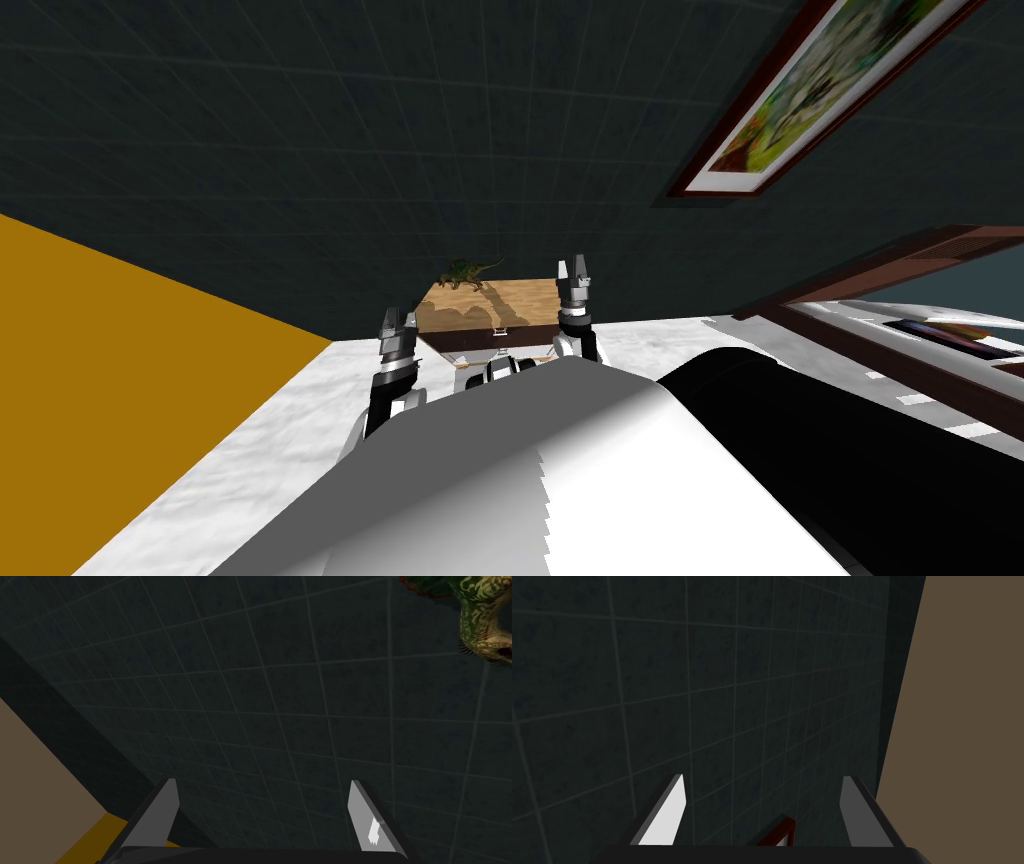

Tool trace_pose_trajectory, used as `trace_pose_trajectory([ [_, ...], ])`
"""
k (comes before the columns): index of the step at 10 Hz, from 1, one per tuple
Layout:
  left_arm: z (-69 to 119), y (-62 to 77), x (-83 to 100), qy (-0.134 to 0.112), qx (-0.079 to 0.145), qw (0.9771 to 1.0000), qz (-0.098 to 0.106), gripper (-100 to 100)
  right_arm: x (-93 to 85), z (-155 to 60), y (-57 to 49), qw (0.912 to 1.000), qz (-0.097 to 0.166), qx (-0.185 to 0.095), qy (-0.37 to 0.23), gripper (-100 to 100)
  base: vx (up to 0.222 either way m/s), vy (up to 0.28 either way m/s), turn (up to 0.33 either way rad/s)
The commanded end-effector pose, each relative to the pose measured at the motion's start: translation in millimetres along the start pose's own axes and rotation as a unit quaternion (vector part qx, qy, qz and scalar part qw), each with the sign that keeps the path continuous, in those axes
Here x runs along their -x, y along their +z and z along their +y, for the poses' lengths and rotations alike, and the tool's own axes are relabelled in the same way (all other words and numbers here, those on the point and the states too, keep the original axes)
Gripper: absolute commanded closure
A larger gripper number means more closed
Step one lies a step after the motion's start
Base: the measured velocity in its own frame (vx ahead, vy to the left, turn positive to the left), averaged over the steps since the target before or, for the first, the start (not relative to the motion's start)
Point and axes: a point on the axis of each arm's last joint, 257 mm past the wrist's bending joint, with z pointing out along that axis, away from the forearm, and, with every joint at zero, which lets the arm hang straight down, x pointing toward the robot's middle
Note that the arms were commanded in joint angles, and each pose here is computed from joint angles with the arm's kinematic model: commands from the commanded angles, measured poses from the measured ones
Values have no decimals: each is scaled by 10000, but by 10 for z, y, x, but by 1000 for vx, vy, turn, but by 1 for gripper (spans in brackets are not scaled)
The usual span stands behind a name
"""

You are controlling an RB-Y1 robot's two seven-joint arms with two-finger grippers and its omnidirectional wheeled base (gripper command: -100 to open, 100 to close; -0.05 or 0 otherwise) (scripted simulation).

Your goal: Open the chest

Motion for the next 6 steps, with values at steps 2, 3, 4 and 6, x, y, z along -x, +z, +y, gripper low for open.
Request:
trace_pose_trajectory([
  [2, 246, -104, -80, -6, 39, 9999, 112, -100, 0, 0, 0, 10000, 0, 0, 0, 0, 2, -56, -24],
  [3, 315, -133, -79, -5, 117, 9999, 111, -100, 0, 0, 0, 10000, 0, 0, 0, 0, -5, -30, -8],
  [4, 397, -176, -108, -10, 143, 9998, 141, -100, 0, 0, 0, 10000, 0, 0, 0, 0, 2, -24, -23],
  [6, 497, -230, -137, -16, 191, 9997, 171, -100, 0, 0, 0, 10000, 0, 0, 0, 0, -3, -41, -26],
])
